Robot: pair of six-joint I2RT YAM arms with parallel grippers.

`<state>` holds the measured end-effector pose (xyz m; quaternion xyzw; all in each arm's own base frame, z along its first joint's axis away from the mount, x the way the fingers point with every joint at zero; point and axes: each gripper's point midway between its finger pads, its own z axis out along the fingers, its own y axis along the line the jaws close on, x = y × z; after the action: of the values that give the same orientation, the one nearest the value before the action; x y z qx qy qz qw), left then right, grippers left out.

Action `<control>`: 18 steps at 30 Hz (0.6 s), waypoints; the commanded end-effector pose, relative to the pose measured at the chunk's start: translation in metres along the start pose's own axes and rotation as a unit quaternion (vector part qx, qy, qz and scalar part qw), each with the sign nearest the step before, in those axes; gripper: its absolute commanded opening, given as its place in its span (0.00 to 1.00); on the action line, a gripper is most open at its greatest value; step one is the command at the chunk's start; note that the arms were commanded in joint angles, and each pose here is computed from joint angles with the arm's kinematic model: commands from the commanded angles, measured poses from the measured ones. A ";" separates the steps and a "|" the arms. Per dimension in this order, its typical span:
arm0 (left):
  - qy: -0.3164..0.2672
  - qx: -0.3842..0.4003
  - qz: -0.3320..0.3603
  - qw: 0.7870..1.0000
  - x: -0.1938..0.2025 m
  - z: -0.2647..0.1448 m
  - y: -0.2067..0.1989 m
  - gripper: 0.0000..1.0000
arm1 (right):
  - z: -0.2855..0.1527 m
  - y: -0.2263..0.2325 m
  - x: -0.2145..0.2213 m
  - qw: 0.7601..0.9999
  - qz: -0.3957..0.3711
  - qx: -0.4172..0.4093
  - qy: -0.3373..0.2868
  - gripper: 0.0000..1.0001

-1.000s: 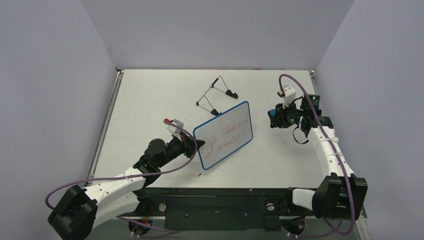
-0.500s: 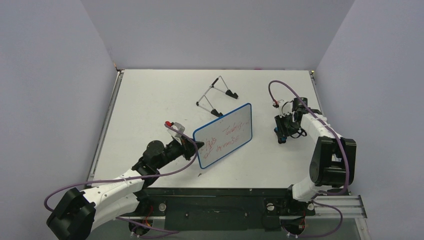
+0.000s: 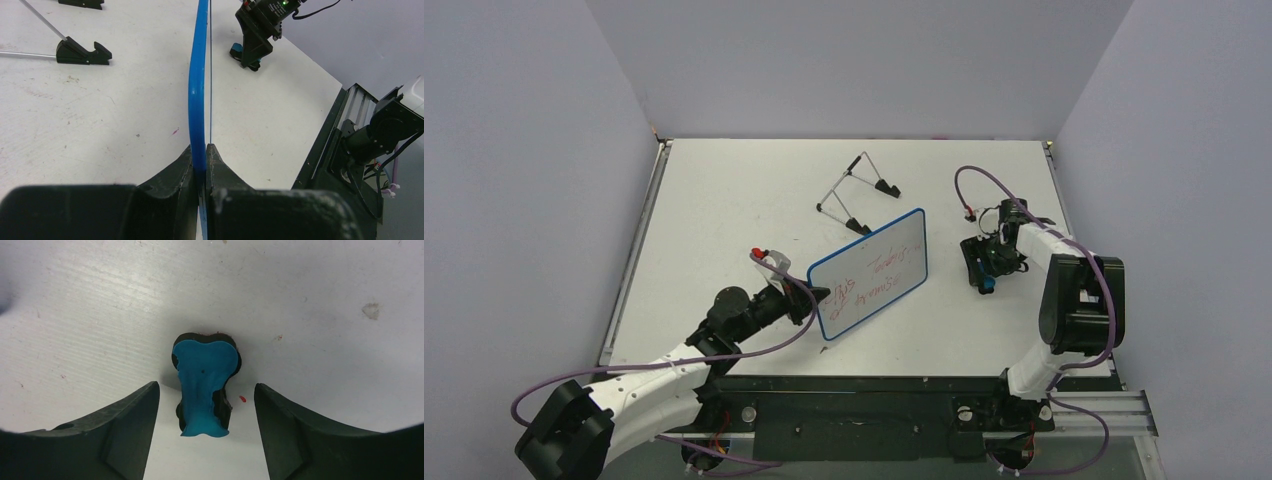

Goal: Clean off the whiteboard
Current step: Erase the whiteboard at the center of the board.

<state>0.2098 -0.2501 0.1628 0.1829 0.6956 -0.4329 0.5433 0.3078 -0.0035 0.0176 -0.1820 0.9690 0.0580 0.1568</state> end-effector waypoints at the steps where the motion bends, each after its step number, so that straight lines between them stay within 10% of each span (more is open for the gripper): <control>1: -0.035 0.028 0.013 0.999 -0.020 0.000 -0.013 0.00 | -0.030 -0.003 -0.023 0.998 -0.011 0.006 -0.055 0.67; 9: -0.020 0.035 0.037 0.999 -0.016 0.001 -0.014 0.00 | -0.131 0.050 -0.056 0.956 -0.201 -0.057 -0.207 0.69; 15: -0.002 0.055 0.055 0.997 -0.012 0.003 -0.019 0.00 | -0.184 0.165 -0.064 0.787 -0.471 -0.197 -0.347 0.85; 18: 0.009 0.069 0.066 0.995 -0.009 0.005 -0.025 0.00 | -0.186 0.197 -0.065 0.757 -0.526 -0.225 -0.315 0.85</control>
<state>0.2039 -0.2528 0.1620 0.2228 0.6838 -0.4287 0.5469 0.2674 0.1150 0.2109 -0.5553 0.6937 0.1706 0.4258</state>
